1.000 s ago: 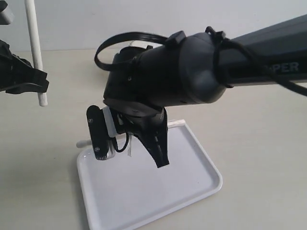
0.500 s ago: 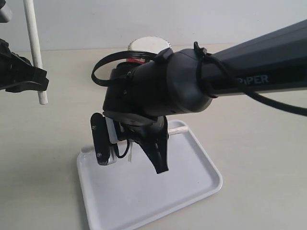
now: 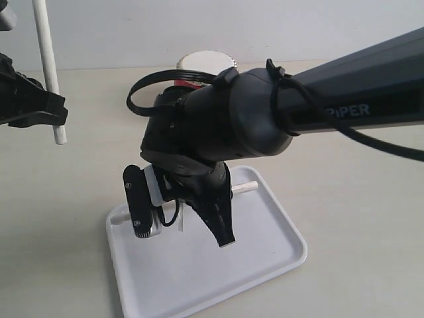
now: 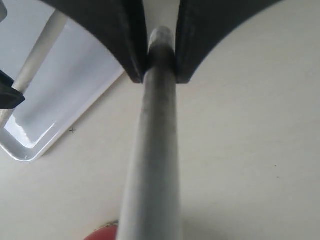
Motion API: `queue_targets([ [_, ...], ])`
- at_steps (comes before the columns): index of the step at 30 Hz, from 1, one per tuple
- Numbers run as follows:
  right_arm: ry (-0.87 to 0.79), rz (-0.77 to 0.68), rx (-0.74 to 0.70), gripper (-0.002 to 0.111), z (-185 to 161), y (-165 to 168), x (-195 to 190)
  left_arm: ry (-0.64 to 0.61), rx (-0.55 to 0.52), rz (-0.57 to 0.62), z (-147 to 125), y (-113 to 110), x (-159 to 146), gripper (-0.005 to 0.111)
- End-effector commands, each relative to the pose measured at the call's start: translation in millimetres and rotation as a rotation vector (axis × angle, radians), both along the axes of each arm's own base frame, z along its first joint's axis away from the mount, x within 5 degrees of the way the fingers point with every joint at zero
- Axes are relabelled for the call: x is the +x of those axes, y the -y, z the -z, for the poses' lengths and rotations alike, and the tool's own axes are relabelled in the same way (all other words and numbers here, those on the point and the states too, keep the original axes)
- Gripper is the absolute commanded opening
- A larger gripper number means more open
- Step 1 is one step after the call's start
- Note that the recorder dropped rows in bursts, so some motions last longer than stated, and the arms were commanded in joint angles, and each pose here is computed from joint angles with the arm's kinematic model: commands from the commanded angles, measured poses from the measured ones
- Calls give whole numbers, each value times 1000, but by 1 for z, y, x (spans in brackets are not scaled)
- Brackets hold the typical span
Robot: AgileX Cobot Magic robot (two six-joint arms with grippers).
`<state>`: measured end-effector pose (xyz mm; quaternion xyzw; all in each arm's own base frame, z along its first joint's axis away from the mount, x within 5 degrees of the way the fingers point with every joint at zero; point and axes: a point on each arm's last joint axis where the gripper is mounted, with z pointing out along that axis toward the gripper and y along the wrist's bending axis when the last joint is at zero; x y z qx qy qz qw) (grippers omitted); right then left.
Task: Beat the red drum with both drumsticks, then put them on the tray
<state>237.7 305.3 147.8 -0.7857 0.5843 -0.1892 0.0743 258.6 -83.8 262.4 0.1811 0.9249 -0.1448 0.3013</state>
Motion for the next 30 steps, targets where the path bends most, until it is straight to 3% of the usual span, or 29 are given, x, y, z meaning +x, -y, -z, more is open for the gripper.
queue_targets([
  [1,-2,-10,-2,23,1,-1,-1,16,-6,-8,-2,-1,0,0],
  [10,-2,-3,0,30,1,0,-1,20,-4,-6,-2,-1,0,0],
  [13,16,109,40,30,-2,1,-1,14,-6,-4,-2,-1,0,0],
  [17,105,526,168,30,-21,11,-1,-14,-49,-25,9,1,-5,0],
  [20,105,702,301,30,-48,17,-7,-34,-119,-12,19,5,-11,0],
  [26,95,721,682,30,-111,31,-24,-44,-265,96,24,16,-31,0],
  [30,102,713,857,30,-146,51,-39,-11,-297,159,27,17,-43,0],
])
